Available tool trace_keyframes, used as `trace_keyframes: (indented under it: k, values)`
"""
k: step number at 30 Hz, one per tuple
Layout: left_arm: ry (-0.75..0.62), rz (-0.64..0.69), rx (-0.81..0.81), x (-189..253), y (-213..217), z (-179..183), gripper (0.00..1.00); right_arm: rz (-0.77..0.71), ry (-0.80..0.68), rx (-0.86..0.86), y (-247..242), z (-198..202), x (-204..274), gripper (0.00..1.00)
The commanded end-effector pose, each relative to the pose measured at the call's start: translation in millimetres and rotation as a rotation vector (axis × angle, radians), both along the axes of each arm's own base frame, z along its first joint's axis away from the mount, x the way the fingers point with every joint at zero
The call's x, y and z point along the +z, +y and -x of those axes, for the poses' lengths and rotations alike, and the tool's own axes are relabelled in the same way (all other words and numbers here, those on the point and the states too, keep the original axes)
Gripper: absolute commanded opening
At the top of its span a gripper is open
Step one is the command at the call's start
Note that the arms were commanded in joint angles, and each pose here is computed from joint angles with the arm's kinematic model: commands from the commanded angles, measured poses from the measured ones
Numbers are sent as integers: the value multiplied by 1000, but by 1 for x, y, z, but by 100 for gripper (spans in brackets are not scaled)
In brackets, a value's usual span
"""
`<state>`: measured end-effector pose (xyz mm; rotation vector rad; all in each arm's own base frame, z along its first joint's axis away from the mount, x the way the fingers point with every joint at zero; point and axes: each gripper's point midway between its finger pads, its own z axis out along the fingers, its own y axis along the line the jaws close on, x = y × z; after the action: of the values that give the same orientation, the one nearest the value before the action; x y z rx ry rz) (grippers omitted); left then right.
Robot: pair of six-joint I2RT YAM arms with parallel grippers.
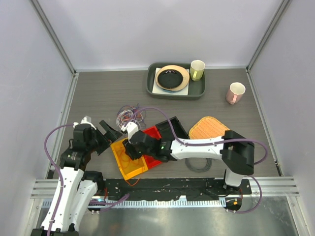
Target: Untangle the cables
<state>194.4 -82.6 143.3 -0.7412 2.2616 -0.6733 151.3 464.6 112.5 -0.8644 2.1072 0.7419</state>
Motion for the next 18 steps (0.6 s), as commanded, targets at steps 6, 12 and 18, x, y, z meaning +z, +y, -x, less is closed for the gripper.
trace_keyframes:
  k: [6, 12, 18]
  values:
    - [-22, 14, -9, 7, -3, -3, 100, -91, -337, 365, -24, 39, 90, 48]
    - [-7, 9, -6, 6, -2, -3, 100, 37, -583, 881, -49, 102, 44, 56]
    - [-7, -15, 30, 6, 5, -5, 100, 245, -736, 1090, -47, 132, -20, 57]
